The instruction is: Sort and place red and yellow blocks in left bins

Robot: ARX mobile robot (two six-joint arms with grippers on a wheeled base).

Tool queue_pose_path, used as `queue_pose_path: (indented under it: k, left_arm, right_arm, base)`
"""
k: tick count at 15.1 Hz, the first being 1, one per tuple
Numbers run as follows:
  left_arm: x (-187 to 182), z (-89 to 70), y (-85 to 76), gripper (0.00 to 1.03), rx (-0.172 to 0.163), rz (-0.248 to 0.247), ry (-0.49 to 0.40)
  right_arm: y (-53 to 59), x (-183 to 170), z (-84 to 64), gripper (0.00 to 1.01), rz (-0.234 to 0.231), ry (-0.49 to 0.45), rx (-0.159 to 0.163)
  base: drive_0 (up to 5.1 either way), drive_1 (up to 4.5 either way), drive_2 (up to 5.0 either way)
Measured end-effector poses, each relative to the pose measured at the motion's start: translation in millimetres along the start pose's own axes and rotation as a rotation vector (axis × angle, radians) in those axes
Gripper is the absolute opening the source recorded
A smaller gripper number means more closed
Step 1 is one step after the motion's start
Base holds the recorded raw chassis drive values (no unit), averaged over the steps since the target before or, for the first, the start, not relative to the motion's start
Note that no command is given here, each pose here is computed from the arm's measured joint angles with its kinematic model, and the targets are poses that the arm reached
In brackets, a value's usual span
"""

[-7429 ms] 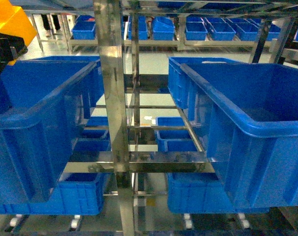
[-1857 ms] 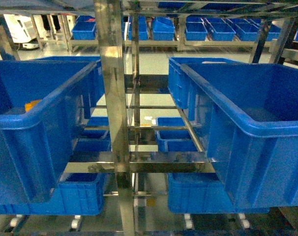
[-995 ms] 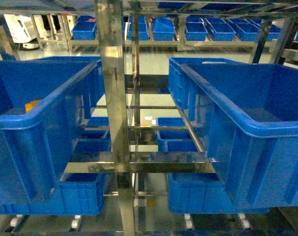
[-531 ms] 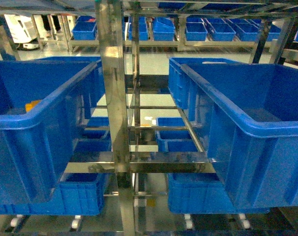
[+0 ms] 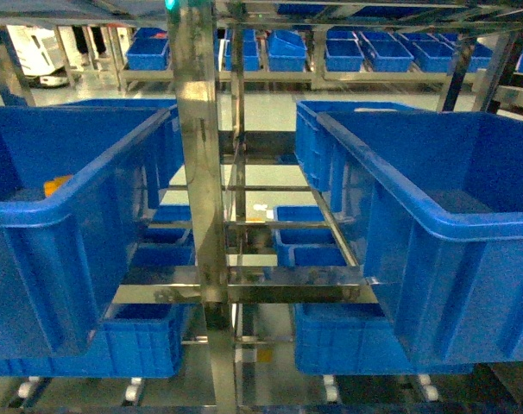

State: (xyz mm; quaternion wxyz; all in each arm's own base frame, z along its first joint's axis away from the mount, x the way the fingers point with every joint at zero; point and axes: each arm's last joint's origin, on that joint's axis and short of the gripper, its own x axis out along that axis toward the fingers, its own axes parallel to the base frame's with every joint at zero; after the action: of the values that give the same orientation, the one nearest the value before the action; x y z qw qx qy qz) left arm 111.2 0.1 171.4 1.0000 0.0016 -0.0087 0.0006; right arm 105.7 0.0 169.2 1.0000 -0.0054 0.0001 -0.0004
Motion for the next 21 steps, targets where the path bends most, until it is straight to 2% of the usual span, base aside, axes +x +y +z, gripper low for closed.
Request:
queue_pose_path:
  k: [1,2,3,4,5,6,13,15,18,20,21]
  left_arm:
    - [-1.4,-0.3,0.0,0.02,0.0,0.001,0.003]
    - [-2.5,-0.6,0.0,0.02,0.0,0.0,0.005]
    - [-3.7,-0.6,0.0,0.02,0.0,0.0,0.003]
    - [-11.2,-7.1,0.0,0.02,0.0,-0.001,0.058]
    - [-13.9,-1.1,0.0,0.02,0.0,-0.001,-0.006]
    - [-13.8,-4.7,-0.1,0.02,0.0,0.0,0.026]
    - [-13.8,-3.8,-0.1,0.02,0.0,0.0,0.017]
    - [-13.8,-3.8,-0.1,0.27,-0.002,0.0,0.017]
    - [-13.8,-3.8,-0.1,0.67,-0.002,0.0,0.017]
    - [-13.8,-3.8,-0.1,0.98,-0.002,0.0,0.017]
    - [-13.8,-3.8,-0.1,0.98,-0.002,0.0,0.017]
  right_arm:
    - [0.1,-7.5,-3.4,0.02,0.001,0.017,0.0]
    - [0.1,-8.8,1.1,0.02,0.003,-0.026,0.0]
    - [0.1,-8.6,-2.2,0.02,0.001,0.002,0.0]
    - [0.0,-8.7,-1.0,0.02,0.001,-0.011,0.0]
    - [0.0,-8.7,-1.6,0.02,0.0,-0.005,0.0]
    - [0.0,-8.7,-1.5,0.02,0.0,-0.006,0.0]
    - [0.0,-8.7,-1.5,0.02,0.0,-0.005,0.0]
    - [0.0,-8.7,-1.5,0.25,0.0,-0.006,0.0]
    - [0.0,-8.7,-1.5,0.67,0.0,-0.006,0.0]
    - [0.0,-8.7,-1.5,0.96,0.0,-0.006,0.0]
    - [0.0,-8.7,-1.5,0.98,0.0,-0.006,0.0]
  base:
    - [0.0,0.0,0.0]
    - [0.0,0.0,0.0]
    - [0.0,0.0,0.0]
    - [0.0,0.0,0.0]
    - [0.0,0.0,0.0]
    - [0.0,0.0,0.0]
    - [0.0,0.0,0.0]
    - [0.0,0.0,0.0]
    - [0.0,0.0,0.0]
    - [0.0,0.0,0.0]
    - [0.0,0.0,0.0]
